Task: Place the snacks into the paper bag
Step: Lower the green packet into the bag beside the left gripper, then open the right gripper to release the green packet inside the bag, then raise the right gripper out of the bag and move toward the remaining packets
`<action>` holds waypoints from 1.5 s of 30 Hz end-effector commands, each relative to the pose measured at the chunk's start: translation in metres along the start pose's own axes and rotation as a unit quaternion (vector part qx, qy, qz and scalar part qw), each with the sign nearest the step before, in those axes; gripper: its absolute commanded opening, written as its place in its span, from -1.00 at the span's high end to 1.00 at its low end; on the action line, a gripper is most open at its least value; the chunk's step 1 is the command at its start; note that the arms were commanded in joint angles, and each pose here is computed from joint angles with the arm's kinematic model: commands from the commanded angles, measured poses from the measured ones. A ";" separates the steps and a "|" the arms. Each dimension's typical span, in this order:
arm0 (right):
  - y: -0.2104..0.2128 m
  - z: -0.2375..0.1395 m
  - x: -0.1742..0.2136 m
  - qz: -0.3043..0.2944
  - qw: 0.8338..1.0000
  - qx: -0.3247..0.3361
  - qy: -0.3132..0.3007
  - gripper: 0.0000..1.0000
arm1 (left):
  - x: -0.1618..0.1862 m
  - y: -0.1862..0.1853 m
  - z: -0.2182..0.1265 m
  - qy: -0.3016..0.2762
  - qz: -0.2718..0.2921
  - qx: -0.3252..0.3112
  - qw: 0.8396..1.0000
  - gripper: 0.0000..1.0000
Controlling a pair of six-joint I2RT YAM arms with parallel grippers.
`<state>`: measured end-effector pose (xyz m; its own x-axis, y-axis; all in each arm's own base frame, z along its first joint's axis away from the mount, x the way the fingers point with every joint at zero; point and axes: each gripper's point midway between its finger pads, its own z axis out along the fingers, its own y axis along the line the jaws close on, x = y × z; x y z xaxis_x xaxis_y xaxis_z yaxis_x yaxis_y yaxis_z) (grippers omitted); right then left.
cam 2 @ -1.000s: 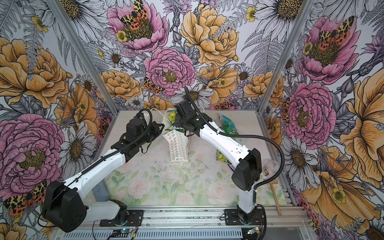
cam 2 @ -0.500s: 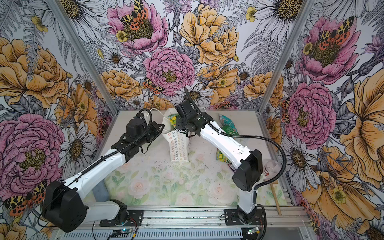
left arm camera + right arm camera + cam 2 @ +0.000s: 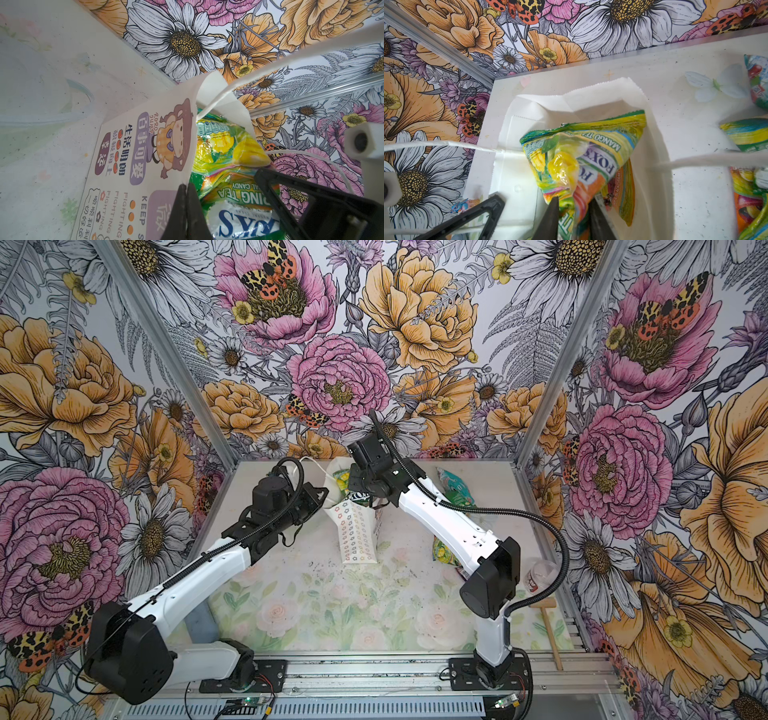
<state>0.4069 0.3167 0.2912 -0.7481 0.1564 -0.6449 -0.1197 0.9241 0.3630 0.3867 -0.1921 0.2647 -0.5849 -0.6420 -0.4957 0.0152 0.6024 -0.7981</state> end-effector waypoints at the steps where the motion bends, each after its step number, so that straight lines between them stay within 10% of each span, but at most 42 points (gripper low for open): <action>1: 0.010 -0.005 -0.007 0.000 1.000 -0.016 -0.010 0.43 | 0.001 -0.002 -0.004 0.003 -0.002 0.013 1.000 1.00; 45: 0.034 -0.045 -0.022 -0.033 0.997 -0.076 -0.013 0.03 | 0.001 -0.004 -0.007 0.003 -0.005 0.019 1.000 1.00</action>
<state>0.3936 0.3245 0.3342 -0.7334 0.1204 -0.6691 -0.2271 0.8842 0.4081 0.3833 -0.1936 0.2649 -0.5914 -0.6380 -0.4932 0.0289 0.5945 -0.8036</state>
